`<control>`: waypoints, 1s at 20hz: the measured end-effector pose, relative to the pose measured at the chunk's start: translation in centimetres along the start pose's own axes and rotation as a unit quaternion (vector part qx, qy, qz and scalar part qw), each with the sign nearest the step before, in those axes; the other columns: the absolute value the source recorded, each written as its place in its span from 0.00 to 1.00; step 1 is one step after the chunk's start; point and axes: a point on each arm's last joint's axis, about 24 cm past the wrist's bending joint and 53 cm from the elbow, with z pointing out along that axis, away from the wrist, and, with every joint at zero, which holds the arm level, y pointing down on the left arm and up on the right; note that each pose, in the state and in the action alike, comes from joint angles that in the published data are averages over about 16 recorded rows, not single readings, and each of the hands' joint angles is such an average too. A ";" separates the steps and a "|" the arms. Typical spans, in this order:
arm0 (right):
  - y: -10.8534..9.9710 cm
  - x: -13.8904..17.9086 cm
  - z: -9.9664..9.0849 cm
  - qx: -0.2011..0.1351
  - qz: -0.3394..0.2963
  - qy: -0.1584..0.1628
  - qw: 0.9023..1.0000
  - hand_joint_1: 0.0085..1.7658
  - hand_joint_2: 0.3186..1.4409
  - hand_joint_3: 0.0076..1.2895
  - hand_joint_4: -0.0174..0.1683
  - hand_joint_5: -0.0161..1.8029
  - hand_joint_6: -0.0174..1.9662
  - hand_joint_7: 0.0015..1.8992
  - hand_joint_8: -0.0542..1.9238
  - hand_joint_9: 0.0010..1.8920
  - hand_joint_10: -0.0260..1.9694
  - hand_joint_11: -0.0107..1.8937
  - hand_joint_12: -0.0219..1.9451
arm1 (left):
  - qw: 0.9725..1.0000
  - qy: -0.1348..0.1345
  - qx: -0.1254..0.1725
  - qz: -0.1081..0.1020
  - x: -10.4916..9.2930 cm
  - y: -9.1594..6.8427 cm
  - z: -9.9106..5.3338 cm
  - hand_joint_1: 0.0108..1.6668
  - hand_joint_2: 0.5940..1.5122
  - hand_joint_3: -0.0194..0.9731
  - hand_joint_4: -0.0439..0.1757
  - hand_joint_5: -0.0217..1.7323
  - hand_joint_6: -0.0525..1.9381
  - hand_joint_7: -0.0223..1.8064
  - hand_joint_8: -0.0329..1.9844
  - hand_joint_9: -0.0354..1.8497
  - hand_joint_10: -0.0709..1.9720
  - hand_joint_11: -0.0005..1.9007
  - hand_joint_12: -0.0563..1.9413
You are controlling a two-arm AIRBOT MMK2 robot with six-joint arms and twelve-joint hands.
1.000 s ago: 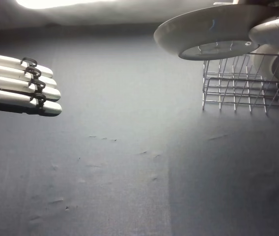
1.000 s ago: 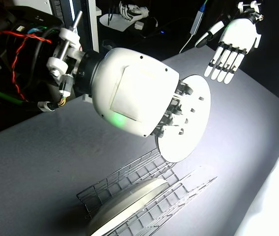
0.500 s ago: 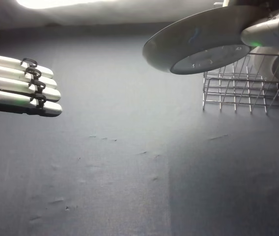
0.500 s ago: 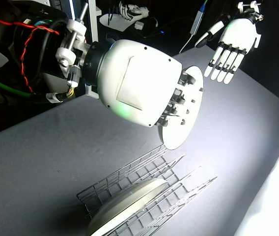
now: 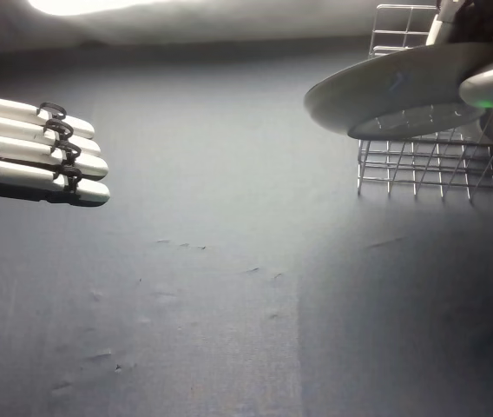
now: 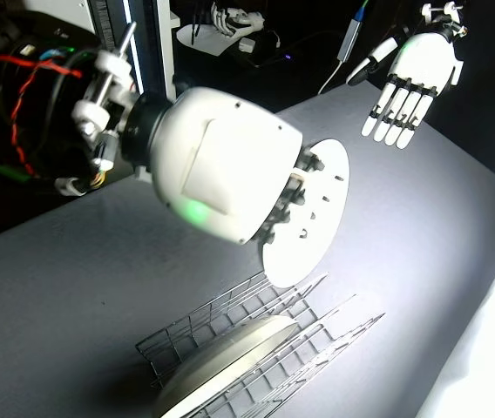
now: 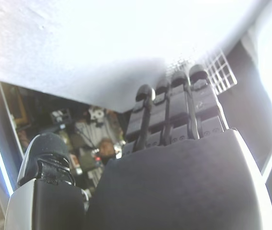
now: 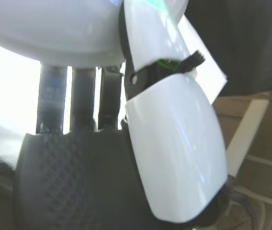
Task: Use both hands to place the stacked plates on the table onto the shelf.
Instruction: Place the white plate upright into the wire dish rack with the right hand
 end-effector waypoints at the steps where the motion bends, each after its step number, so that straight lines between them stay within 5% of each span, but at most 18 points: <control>1: -0.3 -0.4 -0.1 0.002 -0.003 -0.003 1.000 0.81 0.66 0.01 0.04 0.49 0.48 0.50 0.45 0.48 0.60 0.45 0.57 | 1.000 0.000 0.000 0.000 0.0 0.0 0.0 0.00 0.59 0.04 0.21 0.05 0.03 0.03 0.02 0.03 0.04 0.01 0.03; 11: -2.5 -3.8 -0.2 0.021 -0.060 -0.026 0.998 0.80 0.66 0.01 0.04 0.50 0.48 0.51 0.45 0.49 0.59 0.46 0.58 | 1.000 0.003 0.003 0.002 0.1 -0.1 0.3 0.00 0.60 0.04 0.21 0.05 0.03 0.04 0.02 0.03 0.04 0.01 0.03; 20: -3.9 -4.2 -0.2 0.032 -0.123 -0.015 0.992 0.78 0.67 0.00 0.04 0.48 0.51 0.50 0.48 0.49 0.55 0.44 0.58 | 1.000 0.006 0.006 0.004 0.2 -0.2 0.6 0.00 0.60 0.04 0.21 0.05 0.03 0.03 0.02 0.03 0.04 0.01 0.03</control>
